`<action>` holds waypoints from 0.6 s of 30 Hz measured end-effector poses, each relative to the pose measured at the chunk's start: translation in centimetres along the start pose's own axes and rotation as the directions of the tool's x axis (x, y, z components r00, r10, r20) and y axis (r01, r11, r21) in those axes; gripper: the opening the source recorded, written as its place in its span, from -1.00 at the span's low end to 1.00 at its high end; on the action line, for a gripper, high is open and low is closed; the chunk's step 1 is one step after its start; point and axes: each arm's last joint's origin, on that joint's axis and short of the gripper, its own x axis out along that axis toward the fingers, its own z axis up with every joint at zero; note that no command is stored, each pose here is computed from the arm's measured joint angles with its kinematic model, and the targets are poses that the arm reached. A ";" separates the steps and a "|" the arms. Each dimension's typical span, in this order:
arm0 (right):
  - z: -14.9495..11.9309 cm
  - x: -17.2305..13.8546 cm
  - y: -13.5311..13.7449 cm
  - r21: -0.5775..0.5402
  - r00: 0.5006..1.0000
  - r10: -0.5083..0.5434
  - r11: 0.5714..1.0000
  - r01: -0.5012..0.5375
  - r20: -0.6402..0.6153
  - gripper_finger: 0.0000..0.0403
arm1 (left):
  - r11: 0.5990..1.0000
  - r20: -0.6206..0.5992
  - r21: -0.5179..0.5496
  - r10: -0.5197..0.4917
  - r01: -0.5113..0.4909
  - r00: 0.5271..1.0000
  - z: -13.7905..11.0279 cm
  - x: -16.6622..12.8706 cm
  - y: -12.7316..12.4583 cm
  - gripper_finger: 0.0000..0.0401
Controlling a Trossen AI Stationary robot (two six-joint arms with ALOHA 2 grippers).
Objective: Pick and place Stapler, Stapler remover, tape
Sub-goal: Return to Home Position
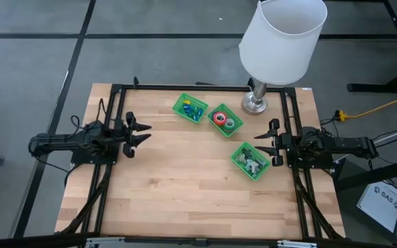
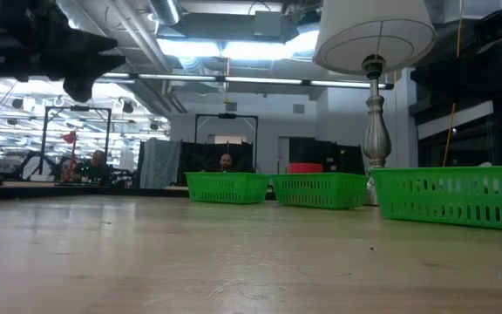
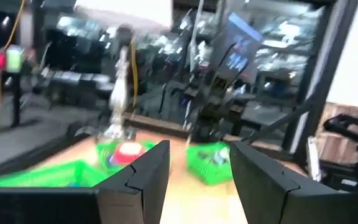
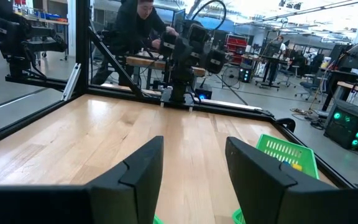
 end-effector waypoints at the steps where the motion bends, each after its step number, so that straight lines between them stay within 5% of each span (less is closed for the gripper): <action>1: 0.0 0.0 0.0 0.000 1.000 0.000 1.000 0.000 0.000 -0.11 | 1.000 -0.018 -0.009 0.017 -0.017 1.000 -0.2 0.0 0.1 -0.18; 6: 0.0 0.0 0.0 0.000 1.000 0.000 1.000 0.000 0.000 -0.11 | 0.991 -0.130 -0.095 0.083 -0.095 0.988 -1.3 0.0 0.4 -0.19; 18: 0.0 0.0 0.0 0.000 1.000 0.000 1.000 0.000 0.000 -0.11 | 0.990 -0.188 -0.142 -0.015 -0.012 0.982 -1.7 0.1 0.2 -0.19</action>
